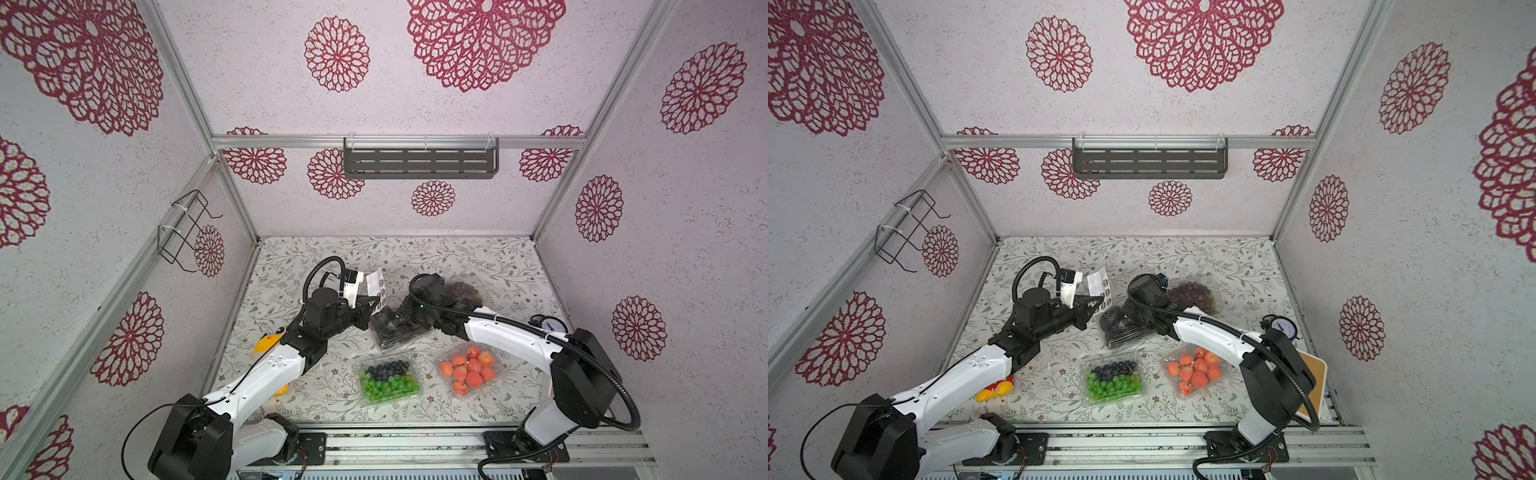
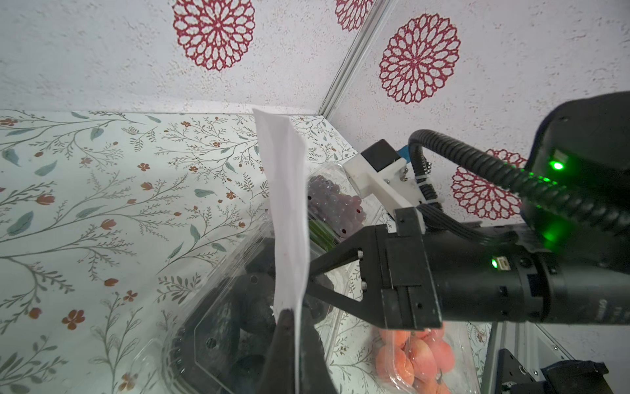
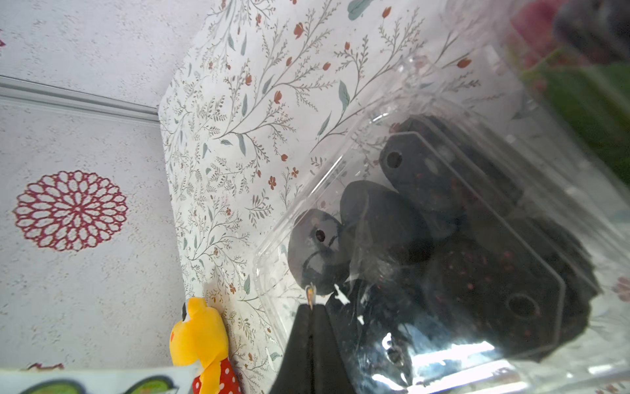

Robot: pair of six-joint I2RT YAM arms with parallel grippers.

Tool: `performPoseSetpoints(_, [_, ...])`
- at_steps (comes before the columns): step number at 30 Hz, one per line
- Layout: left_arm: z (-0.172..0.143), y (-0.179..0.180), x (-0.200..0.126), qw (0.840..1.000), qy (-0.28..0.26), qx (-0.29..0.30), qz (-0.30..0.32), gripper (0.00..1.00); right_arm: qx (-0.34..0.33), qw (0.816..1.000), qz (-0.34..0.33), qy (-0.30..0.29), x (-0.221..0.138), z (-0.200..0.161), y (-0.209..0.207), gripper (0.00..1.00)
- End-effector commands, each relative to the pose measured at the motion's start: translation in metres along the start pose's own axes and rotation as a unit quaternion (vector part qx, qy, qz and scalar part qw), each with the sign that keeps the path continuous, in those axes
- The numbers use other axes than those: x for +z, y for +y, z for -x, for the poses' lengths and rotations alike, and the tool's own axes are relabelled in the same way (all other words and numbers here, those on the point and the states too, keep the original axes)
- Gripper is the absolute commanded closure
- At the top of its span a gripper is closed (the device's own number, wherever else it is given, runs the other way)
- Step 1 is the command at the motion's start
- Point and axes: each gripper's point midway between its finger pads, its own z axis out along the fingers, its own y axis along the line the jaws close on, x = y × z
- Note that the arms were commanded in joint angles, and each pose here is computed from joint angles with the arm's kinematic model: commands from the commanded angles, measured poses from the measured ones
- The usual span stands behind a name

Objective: Label fruit boxes
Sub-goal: Stick the label on the fruit box.

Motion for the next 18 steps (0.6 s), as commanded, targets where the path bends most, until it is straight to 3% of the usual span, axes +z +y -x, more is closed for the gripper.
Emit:
performPoseSetpoints(1, [0.001,0.001,-0.004,1.0,-0.005,0.009,0.007,1.0,0.02,0.999,-0.028,0.002,0.008,0.0,-0.005,1.0])
performPoseSetpoints(10, [-0.004,0.0,-0.005,1.0,0.001,0.014,0.003,1.0,0.009,0.998,-0.068,0.002,0.013,0.007,-0.015,1.0])
performPoseSetpoints(13, [-0.004,-0.001,-0.004,1.0,0.0,0.015,-0.002,1.0,0.007,0.997,-0.078,0.028,0.018,-0.004,-0.021,1.0])
performPoseSetpoints(18, [-0.006,0.0,-0.006,1.0,0.0,0.017,0.001,1.0,0.002,0.996,-0.088,0.021,0.003,-0.004,-0.023,1.0])
